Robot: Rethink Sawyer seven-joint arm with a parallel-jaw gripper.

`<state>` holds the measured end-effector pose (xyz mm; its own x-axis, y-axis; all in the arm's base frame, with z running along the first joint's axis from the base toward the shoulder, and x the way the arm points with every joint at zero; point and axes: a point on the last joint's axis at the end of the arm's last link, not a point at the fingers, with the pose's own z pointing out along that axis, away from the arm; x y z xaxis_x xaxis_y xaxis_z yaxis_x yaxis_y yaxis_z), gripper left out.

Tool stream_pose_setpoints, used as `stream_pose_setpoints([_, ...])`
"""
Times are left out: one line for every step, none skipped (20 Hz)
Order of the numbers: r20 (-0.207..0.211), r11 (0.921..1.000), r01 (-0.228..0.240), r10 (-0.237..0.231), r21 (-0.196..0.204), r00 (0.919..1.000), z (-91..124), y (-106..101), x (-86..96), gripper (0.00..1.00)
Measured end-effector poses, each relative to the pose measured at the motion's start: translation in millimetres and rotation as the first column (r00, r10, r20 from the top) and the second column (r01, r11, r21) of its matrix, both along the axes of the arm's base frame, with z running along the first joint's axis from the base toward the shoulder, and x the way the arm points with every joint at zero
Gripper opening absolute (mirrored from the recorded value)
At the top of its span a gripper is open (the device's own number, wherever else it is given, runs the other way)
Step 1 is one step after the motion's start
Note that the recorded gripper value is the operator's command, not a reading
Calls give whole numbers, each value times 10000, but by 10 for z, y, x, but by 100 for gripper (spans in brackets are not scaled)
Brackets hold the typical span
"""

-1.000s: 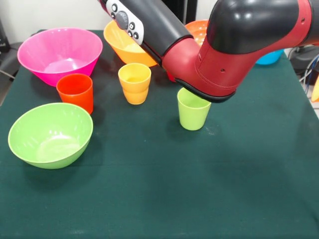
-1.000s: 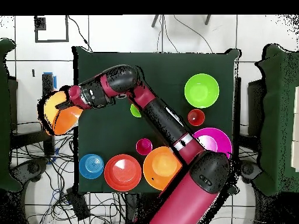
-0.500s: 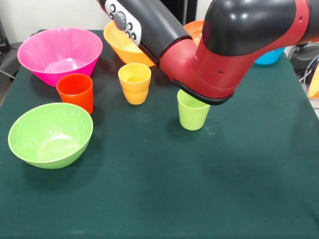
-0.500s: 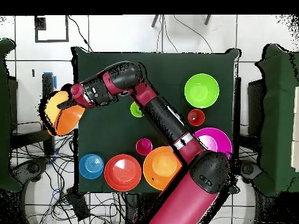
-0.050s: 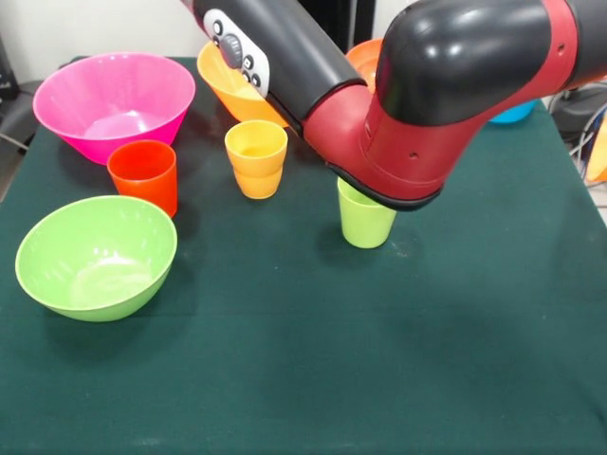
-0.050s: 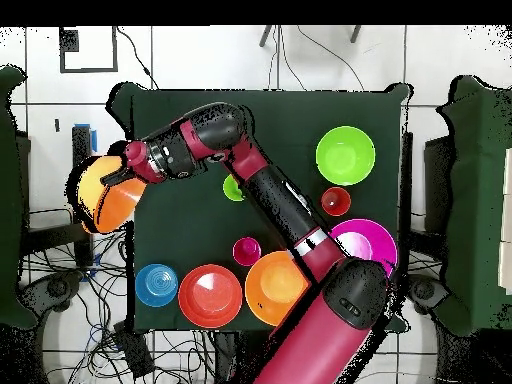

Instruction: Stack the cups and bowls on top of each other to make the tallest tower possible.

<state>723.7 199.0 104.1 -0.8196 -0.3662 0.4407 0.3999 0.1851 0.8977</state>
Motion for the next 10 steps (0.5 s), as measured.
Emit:
stream_pose_setpoints([-38,10000,-12,12,78,10000,2,-4,4,0])
stream_pose_setpoints([-100,9997,-46,49,225,9999,9,-11,11,0])
stream_pose_setpoints([-148,9994,-75,80,337,9999,15,-15,17,0])
stream_pose_setpoints([-211,9987,-101,111,498,9997,23,-21,28,0])
stream_pose_setpoints([-247,9982,-116,130,592,9996,28,-26,35,0])
stream_pose_setpoints([-278,9976,-137,156,685,9995,35,-29,41,0])
stream_pose_setpoints([-302,9969,-161,185,772,9994,44,-34,46,0])
stream_pose_setpoints([-326,9959,-197,227,883,9992,55,-42,54,0])
stream_pose_setpoints([-335,9952,-228,260,947,9991,61,-47,57,0])
stream_pose_setpoints([-346,9945,-260,296,1016,9990,67,-55,61,0])
